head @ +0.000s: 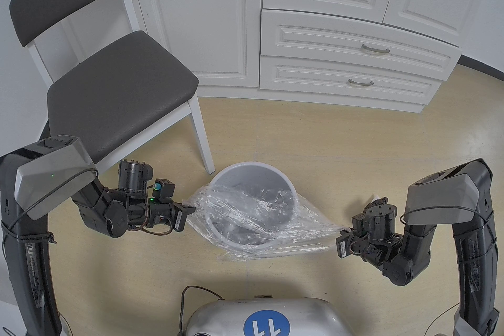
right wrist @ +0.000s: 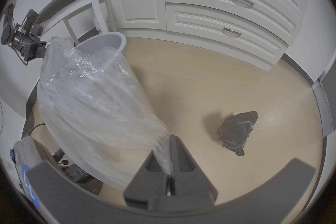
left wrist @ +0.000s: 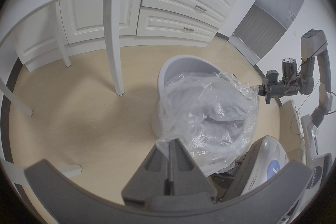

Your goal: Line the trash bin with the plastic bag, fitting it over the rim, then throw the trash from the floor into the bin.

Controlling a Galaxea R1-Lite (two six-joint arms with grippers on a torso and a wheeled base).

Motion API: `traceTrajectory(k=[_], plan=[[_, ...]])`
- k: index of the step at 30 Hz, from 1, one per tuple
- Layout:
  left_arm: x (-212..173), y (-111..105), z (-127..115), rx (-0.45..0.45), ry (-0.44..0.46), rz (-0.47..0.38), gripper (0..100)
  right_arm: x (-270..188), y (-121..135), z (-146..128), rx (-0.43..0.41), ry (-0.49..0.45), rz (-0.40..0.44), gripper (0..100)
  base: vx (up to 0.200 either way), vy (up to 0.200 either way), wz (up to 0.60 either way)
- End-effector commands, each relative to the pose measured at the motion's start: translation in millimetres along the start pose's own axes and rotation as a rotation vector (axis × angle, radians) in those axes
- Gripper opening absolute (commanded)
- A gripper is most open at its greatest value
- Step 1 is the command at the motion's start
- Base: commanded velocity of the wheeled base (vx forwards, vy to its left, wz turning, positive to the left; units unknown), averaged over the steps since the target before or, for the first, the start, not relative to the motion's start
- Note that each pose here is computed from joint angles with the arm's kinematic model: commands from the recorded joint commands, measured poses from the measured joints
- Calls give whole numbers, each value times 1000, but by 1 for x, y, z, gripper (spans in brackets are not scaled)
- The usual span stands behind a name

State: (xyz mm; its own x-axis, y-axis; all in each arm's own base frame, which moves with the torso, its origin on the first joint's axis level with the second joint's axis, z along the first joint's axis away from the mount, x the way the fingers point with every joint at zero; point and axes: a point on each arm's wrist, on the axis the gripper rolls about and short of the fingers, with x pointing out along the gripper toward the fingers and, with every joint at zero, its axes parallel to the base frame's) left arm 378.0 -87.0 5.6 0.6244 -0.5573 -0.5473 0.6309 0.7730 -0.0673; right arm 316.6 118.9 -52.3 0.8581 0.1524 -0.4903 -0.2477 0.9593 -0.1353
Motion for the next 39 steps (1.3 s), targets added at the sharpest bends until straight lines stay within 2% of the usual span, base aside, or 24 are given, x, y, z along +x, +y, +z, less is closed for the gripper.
traceTrajectory(k=[1,10,11,15,17,19,20,21,22,23,29,31,32,34,39], plan=[[7,6,-5,-10,9,5,0,10,0,-8,0,12,-5,0,0,0,0],[7,12,-7,-18,12,16,0,4,-1,-9,-3,26,-4,0,0,0,0],[7,12,-7,-18,12,16,0,3,-1,-8,-3,24,-3,100,0,0,0],[6,12,-6,-17,10,16,0,1,-2,-3,5,-14,3,100,0,0,0],[6,11,-6,-17,10,16,0,-2,-5,-4,9,-27,33,100,0,0,0],[6,10,-6,-16,12,13,0,-9,-19,-11,22,-33,129,100,0,0,0],[7,10,-6,-15,12,12,0,-14,-27,-14,27,-49,205,100,0,0,0],[7,10,-6,-15,12,12,0,-15,-28,-14,26,-58,225,100,0,0,0],[7,9,-6,-16,12,11,0,-17,-37,-22,37,-44,306,100,0,0,0],[7,9,-6,-16,14,9,0,-18,-45,-25,47,-42,350,100,0,0,0],[7,9,-6,-16,12,11,0,-33,-72,-25,110,-72,517,100,0,0,0],[7,9,-7,-17,15,10,0,-46,-84,-23,129,-103,637,100,0,0,0],[7,9,-7,-17,15,10,0,-46,-84,-23,129,-103,637,100,0,0,0],[9,9,-8,-18,19,8,0,-58,-97,-20,140,-142,717,100,0,0,0],[11,10,-9,-19,21,9,0,-61,-109,-18,147,-167,705,100,0,0,0]])
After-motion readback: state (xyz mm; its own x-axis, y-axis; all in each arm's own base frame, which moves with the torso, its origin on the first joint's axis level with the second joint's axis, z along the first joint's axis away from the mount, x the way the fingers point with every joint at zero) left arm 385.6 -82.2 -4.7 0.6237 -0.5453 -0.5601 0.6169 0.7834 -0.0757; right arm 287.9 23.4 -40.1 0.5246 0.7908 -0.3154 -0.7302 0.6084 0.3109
